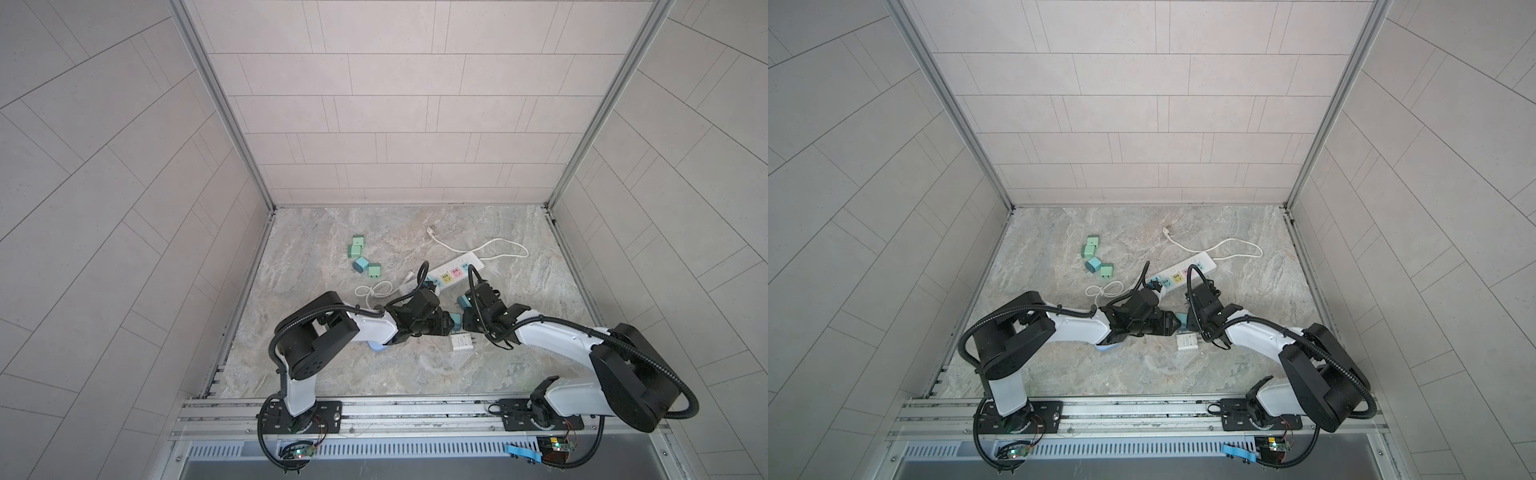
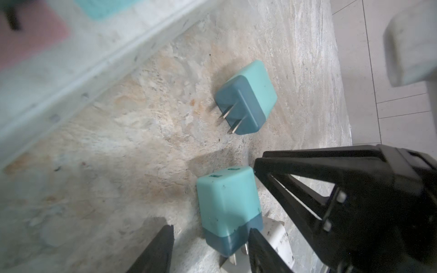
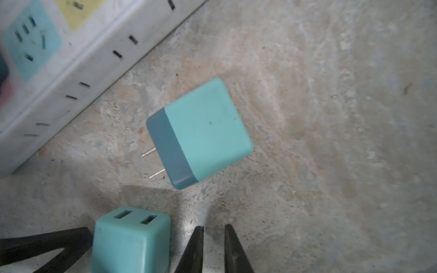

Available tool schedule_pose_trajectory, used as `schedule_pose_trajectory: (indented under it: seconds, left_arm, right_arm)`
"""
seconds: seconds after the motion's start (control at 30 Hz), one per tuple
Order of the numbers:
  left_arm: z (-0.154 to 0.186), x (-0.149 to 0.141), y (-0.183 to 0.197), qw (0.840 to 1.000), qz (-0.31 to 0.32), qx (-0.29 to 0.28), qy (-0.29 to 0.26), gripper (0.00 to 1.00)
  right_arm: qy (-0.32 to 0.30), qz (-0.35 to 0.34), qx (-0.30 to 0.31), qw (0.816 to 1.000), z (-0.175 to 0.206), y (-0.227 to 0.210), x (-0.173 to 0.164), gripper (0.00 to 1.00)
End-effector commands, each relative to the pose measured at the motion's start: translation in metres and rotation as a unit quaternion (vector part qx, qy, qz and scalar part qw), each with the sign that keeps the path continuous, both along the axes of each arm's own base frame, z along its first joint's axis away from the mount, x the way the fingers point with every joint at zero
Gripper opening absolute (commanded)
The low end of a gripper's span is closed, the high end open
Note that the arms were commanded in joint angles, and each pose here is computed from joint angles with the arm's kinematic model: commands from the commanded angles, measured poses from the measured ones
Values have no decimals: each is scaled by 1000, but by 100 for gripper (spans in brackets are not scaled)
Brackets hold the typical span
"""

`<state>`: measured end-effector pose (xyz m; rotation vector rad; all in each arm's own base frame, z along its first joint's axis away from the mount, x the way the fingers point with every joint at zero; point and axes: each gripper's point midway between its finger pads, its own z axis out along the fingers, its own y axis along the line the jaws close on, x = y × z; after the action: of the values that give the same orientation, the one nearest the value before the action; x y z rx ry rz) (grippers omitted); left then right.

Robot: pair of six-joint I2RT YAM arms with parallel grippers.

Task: Insert plugs into power strip
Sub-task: Pick up the plug from the center of the table.

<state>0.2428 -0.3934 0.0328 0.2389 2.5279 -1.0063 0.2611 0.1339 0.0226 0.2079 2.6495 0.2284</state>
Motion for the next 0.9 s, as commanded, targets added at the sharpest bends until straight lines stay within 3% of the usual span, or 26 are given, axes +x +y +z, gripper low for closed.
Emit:
schedule_pose_trajectory:
  seconds: [0.0, 0.37, 0.63, 0.87]
  left_arm:
    - [-1, 1, -10, 1000, -3, -25, 17, 58]
    - [-12, 2, -25, 992, -19, -107, 66, 56]
    - [9, 4, -41, 974, -41, -210, 71, 55]
    - [17, 5, -38, 971, -43, -229, 54, 46]
  right_arm:
    - [-7, 15, 5, 1000, 4, 12, 5, 21]
    - [-1, 28, 48, 998, -4, 33, 7, 22]
    - [1, 19, 66, 998, -11, 37, 8, 23]
    - [-7, 7, 56, 998, -9, 29, 9, 23]
